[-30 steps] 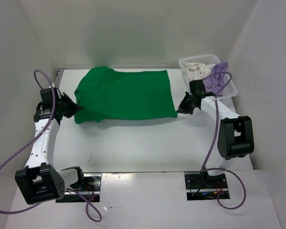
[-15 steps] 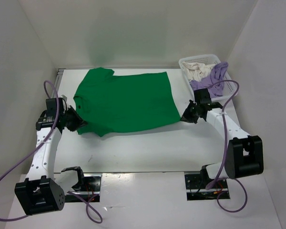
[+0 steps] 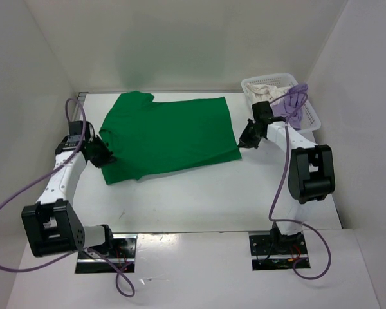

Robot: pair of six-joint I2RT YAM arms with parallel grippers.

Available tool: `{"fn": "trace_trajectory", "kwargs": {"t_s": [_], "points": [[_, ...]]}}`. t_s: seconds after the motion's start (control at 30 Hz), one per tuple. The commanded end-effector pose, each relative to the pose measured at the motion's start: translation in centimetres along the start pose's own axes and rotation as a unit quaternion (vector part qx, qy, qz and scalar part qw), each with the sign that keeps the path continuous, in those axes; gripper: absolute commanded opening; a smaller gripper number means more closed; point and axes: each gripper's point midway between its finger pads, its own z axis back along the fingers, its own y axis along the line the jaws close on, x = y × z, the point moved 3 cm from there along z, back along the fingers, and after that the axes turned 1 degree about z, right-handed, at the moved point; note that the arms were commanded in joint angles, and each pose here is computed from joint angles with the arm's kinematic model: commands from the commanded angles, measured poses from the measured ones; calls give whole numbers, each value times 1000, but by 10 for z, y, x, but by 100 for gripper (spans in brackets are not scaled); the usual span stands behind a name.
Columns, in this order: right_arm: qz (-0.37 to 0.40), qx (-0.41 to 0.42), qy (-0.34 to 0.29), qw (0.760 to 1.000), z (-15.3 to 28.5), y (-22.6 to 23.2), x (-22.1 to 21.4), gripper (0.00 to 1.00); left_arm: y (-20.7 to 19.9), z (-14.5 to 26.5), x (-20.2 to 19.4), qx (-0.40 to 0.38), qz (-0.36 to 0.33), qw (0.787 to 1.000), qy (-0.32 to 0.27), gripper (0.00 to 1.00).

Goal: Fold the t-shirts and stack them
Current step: Fold the flattened tshirt in 1/3 of the way

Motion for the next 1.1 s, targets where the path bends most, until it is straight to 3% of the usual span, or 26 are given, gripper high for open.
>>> {"fn": "trace_trajectory", "kwargs": {"t_s": [0.0, 0.23, 0.63, 0.7, 0.77, 0.9, 1.07], "points": [[12, 6, -38, 999, -5, 15, 31, 0, -22, -3, 40, -26, -16, 998, -56, 10], [18, 14, -49, 999, -23, 33, 59, 0, -42, -24, 71, -37, -22, 997, -68, 10], [20, -3, -38, 999, -60, 37, 69, 0, -53, -86, 96, -14, -43, 998, -49, 10], [20, -1, -42, 999, -60, 38, 71, 0, -47, -93, 95, 1, -41, 998, -48, 14], [16, 3, -46, 999, -60, 40, 73, 8, -44, -96, 95, 8, -40, 998, -47, 35], [13, 14, -61, 998, -49, 47, 79, 20, -50, -88, 107, 5, -42, 996, -74, 58], [24, 36, -73, 996, -17, 59, 70, 37, -67, -52, 112, -27, -43, 995, -92, 63]]}}
